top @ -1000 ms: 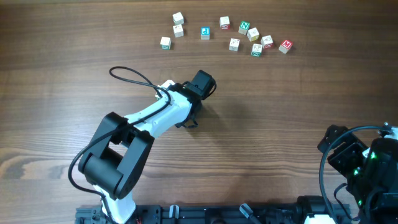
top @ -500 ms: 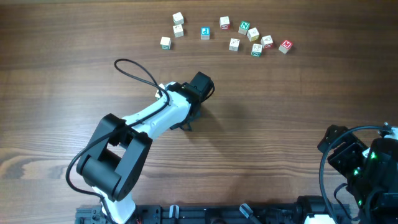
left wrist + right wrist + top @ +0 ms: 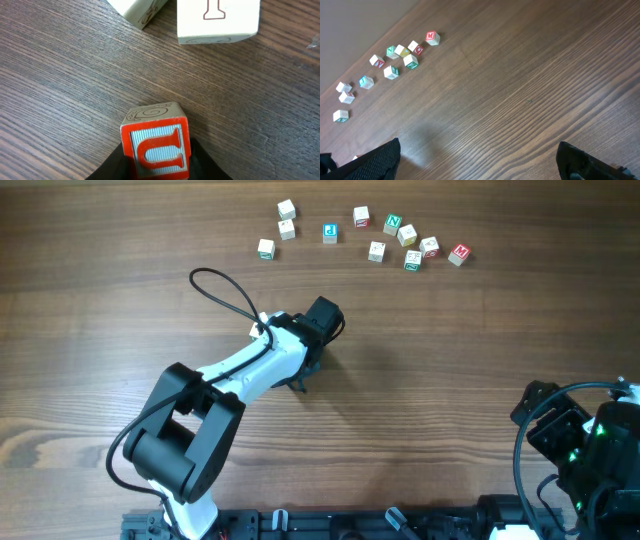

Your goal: Form a circle

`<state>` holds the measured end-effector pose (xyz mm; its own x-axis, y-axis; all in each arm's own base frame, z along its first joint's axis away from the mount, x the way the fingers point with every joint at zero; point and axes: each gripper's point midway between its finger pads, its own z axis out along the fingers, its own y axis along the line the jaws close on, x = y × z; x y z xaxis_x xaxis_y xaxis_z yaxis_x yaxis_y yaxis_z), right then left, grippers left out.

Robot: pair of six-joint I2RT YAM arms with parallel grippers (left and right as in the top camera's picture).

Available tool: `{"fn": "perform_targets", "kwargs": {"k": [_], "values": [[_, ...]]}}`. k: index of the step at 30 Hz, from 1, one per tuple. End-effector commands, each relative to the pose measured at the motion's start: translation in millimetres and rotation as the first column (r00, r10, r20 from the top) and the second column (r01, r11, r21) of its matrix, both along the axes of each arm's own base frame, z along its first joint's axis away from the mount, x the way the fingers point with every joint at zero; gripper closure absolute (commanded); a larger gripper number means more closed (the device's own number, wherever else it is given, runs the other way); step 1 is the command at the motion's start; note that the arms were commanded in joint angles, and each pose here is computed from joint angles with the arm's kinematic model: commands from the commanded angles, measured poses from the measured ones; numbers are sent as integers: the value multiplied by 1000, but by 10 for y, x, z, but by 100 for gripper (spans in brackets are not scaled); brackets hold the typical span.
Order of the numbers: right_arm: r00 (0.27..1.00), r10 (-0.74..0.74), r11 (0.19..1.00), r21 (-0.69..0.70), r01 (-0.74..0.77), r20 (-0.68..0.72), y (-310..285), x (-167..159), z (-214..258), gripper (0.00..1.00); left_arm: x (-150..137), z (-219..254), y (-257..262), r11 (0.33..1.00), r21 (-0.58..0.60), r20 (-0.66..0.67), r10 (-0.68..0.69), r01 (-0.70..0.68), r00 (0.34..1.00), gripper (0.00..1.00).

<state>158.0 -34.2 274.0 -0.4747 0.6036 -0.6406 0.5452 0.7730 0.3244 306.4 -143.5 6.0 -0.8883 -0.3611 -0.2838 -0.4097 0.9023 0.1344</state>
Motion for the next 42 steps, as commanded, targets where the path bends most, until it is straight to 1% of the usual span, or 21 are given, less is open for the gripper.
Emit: {"fn": "perform_targets", "kwargs": {"k": [1, 4, 7, 10, 13, 15, 16, 18, 19, 22, 28, 33, 36, 42], "values": [[1000, -7, 1000, 0, 7, 8, -7, -9, 12, 0, -17, 0, 61, 998, 27, -15, -63, 63, 998, 72], [1000, -7, 1000, 0, 7, 8, -7, -9, 12, 0, -12, -1, 52, 997, 26, -17, -77, 77, 997, 71], [1000, -7, 1000, 0, 7, 8, -7, -9, 12, 0, -15, 0, 52, 997, 25, -18, -76, 77, 997, 64], [1000, -7, 1000, 1, 7, 8, -7, -9, 12, 0, -37, 3, 66, 997, 29, -25, -72, 73, 997, 63], [1000, -7, 1000, 1, 7, 8, -7, -9, 12, 0, -49, 27, 76, 997, 31, -27, -73, 73, 997, 60], [1000, -7, 1000, 0, 7, 8, -7, -9, 12, 0, -33, 77, 67, 997, 24, -12, -73, 73, 997, 53], [1000, -7, 1000, 1, 7, 8, -7, -9, 12, 0, -20, 105, 67, 997, 23, -2, -73, 73, 997, 53], [1000, -7, 1000, 1, 7, 8, -7, -9, 12, 0, 7, 142, 65, 997, 22, 16, -72, 72, 997, 53], [1000, -7, 1000, 1, 7, 7, -7, -9, 11, 0, 26, 157, 76, 997, 28, 26, -71, 70, 997, 55], [1000, -7, 1000, 1, 7, 8, -7, -9, 12, 0, 39, 156, 114, 998, 27, 25, -59, 58, 998, 69], [1000, -7, 1000, 1, 7, 7, -7, -9, 11, 0, 64, 150, 250, 1000, 26, 12, -16, 16, 1000, 71], [1000, -7, 1000, 1, 7, 8, -7, -9, 12, 0, 82, 141, 250, 1000, 5, 10, -6, 6, 1000, 69], [1000, -7, 1000, 1, 7, 8, -7, -9, 12, 0, 57, 125, 207, 998, -9, -19, -65, 65, 998, 70], [1000, -7, 1000, 1, 7, 8, -7, -9, 12, 0, 40, 116, 172, 986, -8, -48, -164, 164, 985, 70]]}}
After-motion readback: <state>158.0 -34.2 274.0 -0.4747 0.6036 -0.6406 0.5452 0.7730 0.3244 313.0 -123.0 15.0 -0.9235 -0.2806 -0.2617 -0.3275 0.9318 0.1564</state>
